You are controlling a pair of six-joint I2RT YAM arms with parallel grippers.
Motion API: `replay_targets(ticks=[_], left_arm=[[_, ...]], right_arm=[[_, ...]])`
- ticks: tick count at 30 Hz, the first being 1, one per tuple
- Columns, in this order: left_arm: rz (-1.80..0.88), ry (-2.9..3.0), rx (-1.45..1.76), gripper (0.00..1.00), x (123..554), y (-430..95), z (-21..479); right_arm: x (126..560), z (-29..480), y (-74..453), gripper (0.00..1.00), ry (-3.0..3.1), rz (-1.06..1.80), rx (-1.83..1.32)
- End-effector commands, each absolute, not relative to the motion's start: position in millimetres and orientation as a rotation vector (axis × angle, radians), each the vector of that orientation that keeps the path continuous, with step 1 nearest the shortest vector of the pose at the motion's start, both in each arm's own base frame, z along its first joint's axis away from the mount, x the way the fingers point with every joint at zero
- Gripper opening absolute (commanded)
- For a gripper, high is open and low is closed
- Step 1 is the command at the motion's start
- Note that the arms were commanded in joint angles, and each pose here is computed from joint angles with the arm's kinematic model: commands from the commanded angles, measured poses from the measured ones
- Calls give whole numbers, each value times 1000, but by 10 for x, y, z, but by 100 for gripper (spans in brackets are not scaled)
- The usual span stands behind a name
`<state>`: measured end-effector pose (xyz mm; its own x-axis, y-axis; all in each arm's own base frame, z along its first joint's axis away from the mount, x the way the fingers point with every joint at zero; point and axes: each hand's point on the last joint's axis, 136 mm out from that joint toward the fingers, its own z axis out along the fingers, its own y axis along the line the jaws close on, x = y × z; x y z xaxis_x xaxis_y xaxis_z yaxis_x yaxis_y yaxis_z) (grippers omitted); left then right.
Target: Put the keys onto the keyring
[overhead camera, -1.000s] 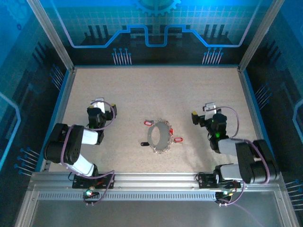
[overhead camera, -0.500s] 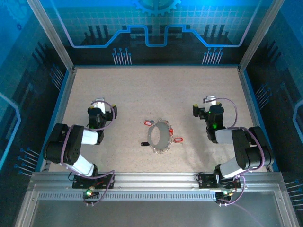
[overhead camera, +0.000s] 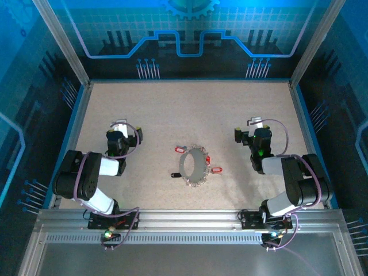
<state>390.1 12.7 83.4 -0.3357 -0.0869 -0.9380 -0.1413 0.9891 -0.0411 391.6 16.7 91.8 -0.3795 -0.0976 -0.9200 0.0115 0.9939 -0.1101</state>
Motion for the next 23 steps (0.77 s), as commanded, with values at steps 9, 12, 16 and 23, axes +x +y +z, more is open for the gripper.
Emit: replay_targets(ticks=[9,12,16,23], left_arm=[[29,1877,-180,99,3956,145,967],[29,1878,-179,99,3952,141,965],[29,1877,-180,99,3952,144,966],[31,1878,-180,99,3954,147,966]], right_arm=[[3954,961,114,100,1950,-115,-27],[3954,962,111,100,1950,-114,-25],[3955,962,112,100,1950,-114,-27],[3956,966,111,100,1949,-113,-25]])
